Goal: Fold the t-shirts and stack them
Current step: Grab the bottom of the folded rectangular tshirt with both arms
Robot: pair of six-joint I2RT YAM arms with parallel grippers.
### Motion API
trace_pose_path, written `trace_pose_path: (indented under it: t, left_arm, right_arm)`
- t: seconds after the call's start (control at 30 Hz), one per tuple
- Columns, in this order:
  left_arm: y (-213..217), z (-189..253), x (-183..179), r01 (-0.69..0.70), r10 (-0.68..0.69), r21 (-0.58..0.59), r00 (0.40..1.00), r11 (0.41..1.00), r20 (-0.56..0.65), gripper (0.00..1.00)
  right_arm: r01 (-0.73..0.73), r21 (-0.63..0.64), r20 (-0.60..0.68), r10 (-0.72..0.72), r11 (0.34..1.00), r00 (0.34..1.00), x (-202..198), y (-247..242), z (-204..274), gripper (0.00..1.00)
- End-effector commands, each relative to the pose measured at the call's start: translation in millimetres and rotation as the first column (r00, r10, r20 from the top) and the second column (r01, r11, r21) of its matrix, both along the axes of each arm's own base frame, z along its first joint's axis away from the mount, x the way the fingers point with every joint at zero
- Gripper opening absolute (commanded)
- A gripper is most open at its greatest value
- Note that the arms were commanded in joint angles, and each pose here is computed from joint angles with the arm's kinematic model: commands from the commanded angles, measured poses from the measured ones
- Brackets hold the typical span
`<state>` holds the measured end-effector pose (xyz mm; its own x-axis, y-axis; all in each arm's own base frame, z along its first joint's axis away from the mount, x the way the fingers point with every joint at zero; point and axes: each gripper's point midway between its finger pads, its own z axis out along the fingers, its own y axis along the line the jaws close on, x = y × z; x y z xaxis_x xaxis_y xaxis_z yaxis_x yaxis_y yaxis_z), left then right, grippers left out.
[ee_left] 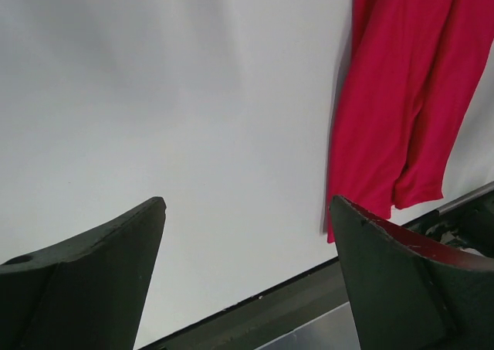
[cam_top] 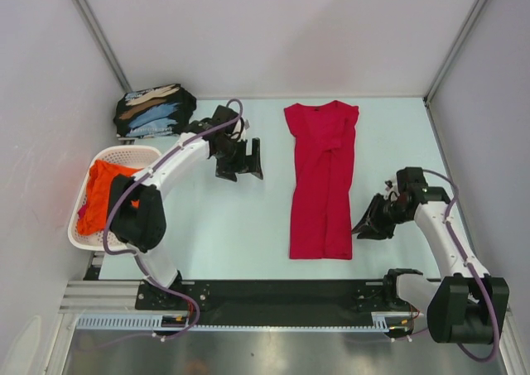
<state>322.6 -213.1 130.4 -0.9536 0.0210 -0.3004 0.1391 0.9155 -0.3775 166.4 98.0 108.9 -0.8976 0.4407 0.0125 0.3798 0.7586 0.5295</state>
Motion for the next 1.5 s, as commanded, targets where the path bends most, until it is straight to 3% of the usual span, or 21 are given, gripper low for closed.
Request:
trace_pose_path:
  t: [0.0,0.27,0.6,1.17,1.23,1.27,1.3,1.33,1.47]
  left_arm:
    - [-9.9,9.5,7.8,0.085,-0.082,-0.062,0.995,0.994,0.048,0.94]
    - [-3.7,2.5,16.2,0.103,-0.101,-0.085,0.995,0.991,0.027,0.96]
    - [2.7,10.5,23.5,0.077,-0.072,-0.102,0.996,0.992,0.047,1.0]
    - [12.7,13.4,19.8,0.042,-0.038,-0.084,0.998,0.996,0.04,1.0]
    - [13.8,13.1,20.0,0.039,-0.035,-0.081,0.999,0.996,0.039,1.0]
    - [13.7,14.7,20.3,0.038,-0.034,-0.082,0.999,0.996,0.043,1.0]
    - [14.2,14.2,20.6,0.036,-0.033,-0.082,0.999,0.996,0.041,1.0]
    - [14.2,14.0,20.7,0.037,-0.034,-0.081,0.999,0.996,0.04,1.0]
    - [16.8,13.0,22.2,0.031,-0.028,-0.077,0.999,0.997,0.039,1.0]
  right_arm:
    - [0.048,0.011,-0.102,-0.047,0.999,0.994,-24.6,5.6,-15.7,0.25]
    - [0.075,0.011,-0.146,-0.072,0.997,0.987,-34.3,16.5,-36.3,0.24]
    - [0.038,-0.121,-0.167,-0.059,0.992,0.984,-26.3,5.1,-63.9,0.24]
    - [-0.011,-0.087,-0.161,-0.003,0.996,0.987,8.3,20.5,-81.8,0.25]
    - [-0.024,-0.075,-0.157,0.012,0.997,0.988,11.9,24.6,-82.0,0.24]
    - [-0.033,-0.067,-0.159,0.022,0.997,0.987,12.2,26.6,-81.8,0.18]
    - [-0.042,-0.064,-0.171,0.03,0.997,0.985,12.4,27.8,-82.9,0.05]
    - [-0.05,-0.063,-0.168,0.039,0.997,0.985,14.8,29.2,-79.7,0.02]
    - [-0.062,-0.065,-0.153,0.051,0.996,0.987,23.5,30.5,-70.2,0.0]
